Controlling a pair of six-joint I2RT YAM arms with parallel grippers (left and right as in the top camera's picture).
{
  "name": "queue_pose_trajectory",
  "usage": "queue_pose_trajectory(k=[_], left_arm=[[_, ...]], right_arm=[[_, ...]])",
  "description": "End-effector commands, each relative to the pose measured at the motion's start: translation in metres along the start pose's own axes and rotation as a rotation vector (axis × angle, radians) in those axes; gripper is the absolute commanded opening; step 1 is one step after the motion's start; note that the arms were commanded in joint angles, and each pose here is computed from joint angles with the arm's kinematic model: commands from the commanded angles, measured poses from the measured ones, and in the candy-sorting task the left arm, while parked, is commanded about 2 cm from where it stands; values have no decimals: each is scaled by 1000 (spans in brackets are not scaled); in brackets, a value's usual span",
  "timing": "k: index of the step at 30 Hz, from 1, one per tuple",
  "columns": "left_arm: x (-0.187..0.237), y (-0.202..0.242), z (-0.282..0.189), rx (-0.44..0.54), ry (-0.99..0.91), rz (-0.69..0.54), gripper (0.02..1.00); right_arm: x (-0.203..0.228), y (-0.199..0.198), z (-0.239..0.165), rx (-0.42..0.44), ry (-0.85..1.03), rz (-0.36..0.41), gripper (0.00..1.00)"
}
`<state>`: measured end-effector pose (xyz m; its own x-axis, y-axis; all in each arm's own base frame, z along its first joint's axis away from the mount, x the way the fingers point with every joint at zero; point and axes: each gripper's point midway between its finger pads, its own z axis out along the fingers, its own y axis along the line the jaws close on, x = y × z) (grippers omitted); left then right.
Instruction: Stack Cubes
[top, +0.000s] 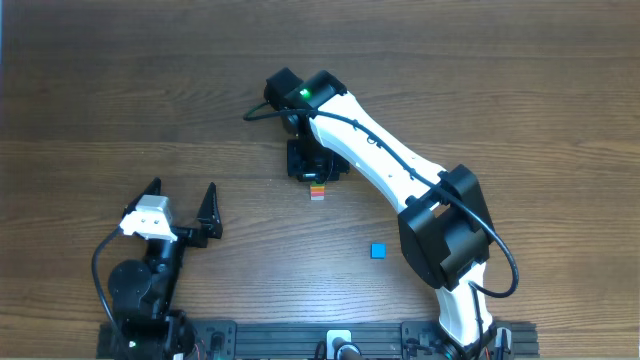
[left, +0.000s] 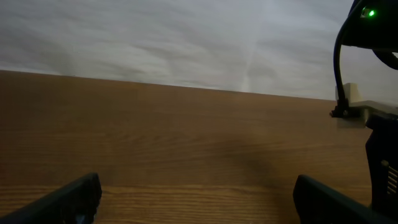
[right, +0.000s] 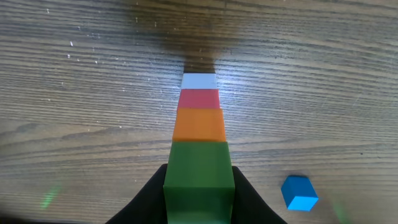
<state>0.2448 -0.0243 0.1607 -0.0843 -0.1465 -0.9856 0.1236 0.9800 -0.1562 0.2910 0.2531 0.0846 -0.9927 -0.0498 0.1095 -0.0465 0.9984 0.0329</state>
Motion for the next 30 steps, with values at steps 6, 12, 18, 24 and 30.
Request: queue_pose_trajectory(k=[6,12,18,24,30], left_arm=[[1,0,0,4,-2,15,1000],[1,0,0,4,-2,15,1000],[1,0,0,4,-2,15,1000],[1,0,0,4,-2,15,1000],[1,0,0,4,-2,15,1000]], right_arm=[[-4,-6,-1,15,-15,15,95],[-3,-6,-1,15,-15,15,165],[-3,-6,0,17,-12,15,183],[-3,-6,2,18,-11,14,240],[-3,-6,2,16,-14,14,275]])
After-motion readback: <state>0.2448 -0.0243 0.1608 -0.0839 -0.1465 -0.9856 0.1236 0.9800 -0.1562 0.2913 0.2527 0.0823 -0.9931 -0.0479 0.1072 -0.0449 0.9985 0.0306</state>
